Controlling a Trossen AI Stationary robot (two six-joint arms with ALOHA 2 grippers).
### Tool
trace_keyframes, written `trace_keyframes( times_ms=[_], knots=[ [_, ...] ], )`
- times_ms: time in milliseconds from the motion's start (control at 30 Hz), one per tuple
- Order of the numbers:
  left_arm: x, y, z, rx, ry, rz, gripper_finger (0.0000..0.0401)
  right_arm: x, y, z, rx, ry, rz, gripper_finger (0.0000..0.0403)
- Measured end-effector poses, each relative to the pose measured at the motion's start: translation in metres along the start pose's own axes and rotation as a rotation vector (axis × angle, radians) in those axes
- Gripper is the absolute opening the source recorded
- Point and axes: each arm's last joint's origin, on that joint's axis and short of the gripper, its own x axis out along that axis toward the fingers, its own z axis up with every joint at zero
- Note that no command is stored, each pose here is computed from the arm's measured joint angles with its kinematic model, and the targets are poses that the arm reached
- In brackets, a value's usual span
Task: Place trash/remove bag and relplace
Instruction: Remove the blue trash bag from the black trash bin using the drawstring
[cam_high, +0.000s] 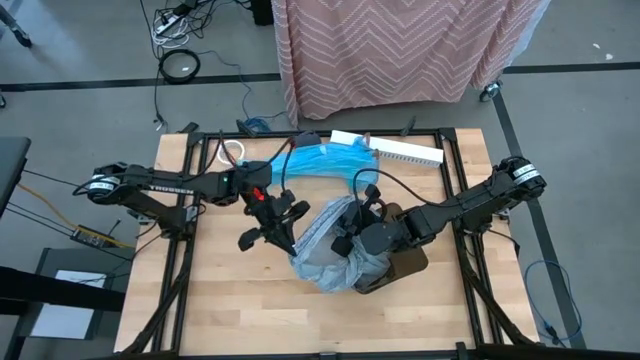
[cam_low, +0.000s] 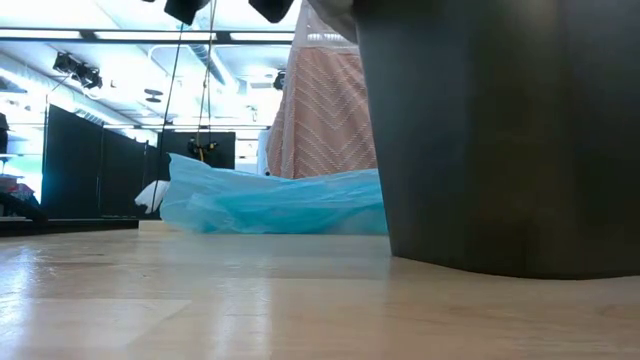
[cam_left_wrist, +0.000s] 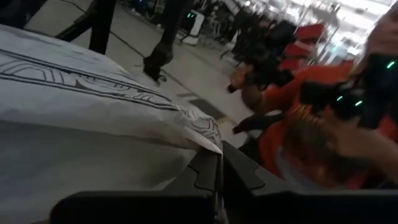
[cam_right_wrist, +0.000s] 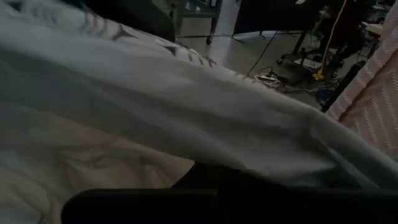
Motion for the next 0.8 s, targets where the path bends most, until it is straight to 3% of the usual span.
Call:
trace_keyframes(
  times_ms=[133, 233, 800],
  knots=[
    [-0.003, 0.004, -0.004, 0.033, 0.022, 0.030, 0.0036, 0.000, 0.000, 0.000, -0.001, 0.001, 0.004, 0.0000],
    [-0.010, 0.008, -0.003, -0.014, 0.018, 0.024, 0.0035, 0.000, 0.000, 0.000, -0.002, 0.002, 0.005, 0.0000],
    [-0.041, 0.017, 0.004, -0.036, 0.008, -0.190, 0.0062, 0.003, -0.004, -0.005, 0.041, 0.062, 0.011, 0.0000]
  ],
)
